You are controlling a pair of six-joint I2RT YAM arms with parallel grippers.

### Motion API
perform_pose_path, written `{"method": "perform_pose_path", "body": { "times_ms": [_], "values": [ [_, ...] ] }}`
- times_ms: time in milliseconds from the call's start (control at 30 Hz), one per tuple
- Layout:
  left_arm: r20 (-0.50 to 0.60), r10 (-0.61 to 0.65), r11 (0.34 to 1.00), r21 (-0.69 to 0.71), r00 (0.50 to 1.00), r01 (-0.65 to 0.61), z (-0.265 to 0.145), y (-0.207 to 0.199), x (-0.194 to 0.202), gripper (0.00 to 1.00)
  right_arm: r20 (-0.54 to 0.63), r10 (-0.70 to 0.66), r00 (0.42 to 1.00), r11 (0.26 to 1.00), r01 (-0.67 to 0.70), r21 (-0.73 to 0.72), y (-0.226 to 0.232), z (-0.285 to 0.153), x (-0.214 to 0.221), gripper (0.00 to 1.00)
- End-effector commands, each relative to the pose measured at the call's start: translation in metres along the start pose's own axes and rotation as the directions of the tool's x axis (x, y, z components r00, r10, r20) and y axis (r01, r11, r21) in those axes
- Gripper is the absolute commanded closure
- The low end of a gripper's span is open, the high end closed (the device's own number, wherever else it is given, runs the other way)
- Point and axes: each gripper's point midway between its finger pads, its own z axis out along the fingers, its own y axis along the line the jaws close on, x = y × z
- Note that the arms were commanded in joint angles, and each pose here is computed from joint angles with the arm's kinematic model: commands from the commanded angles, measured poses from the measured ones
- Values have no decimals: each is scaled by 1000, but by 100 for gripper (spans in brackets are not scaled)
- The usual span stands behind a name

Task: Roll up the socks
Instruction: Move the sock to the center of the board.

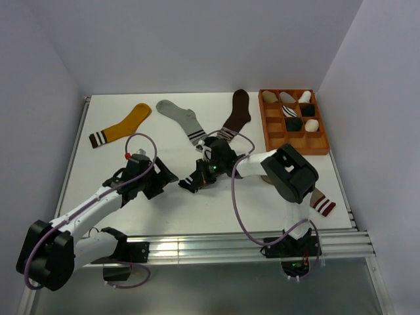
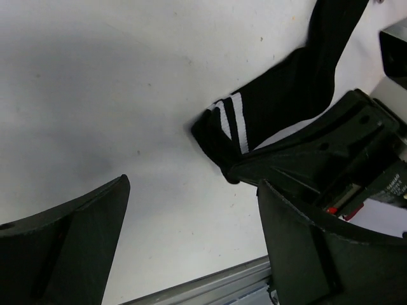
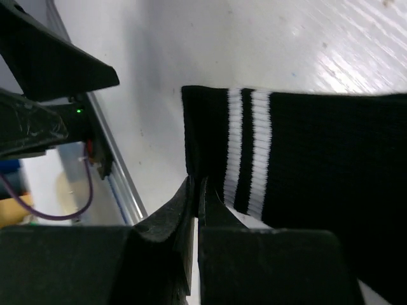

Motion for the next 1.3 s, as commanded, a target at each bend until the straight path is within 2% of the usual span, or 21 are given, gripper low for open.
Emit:
{"method": "perform_pose_path", "body": {
  "times_ms": [0, 133, 233, 267, 500, 600, 767, 1067, 1267],
  "values": [
    [18, -30, 999, 43, 999, 30, 11, -15, 3, 13, -23, 97, 995, 985, -100, -140, 13, -1, -1, 100],
    [-7, -35, 999, 16, 999, 35, 20, -11, 14, 21, -42, 171, 984, 978, -175, -118, -2, 2, 4, 100],
    [-15, -37, 999, -23, 999, 37, 25, -2, 19, 31, -41, 214, 976, 969, -218, -119, -6, 1, 5, 100],
    [-18, -39, 998, -40, 999, 38, 26, 2, 21, 37, -34, 228, 973, 965, -231, -126, -10, 0, 5, 100],
    [-59, -22, 995, -97, 998, 16, 35, 18, 34, 49, -27, 340, 940, 928, -340, -151, -20, -2, 5, 100],
    [-70, -7, 994, -113, 998, -1, 40, 19, 36, 58, -33, 378, 925, 912, -378, -161, -23, -2, 6, 100],
    [-99, 23, 987, -155, 995, -39, 51, 22, 44, 63, -31, 413, 910, 894, -411, -176, -27, -2, 7, 100],
    [-137, 39, 976, -205, 990, -67, 64, 29, 56, 64, -27, 410, 912, 898, -409, -162, -29, -2, 6, 100],
    [-49, 22, 988, -153, 999, -30, 61, 16, 41, 66, -29, 409, 912, 900, -409, -151, -32, -1, 8, 100]
  ]
}}
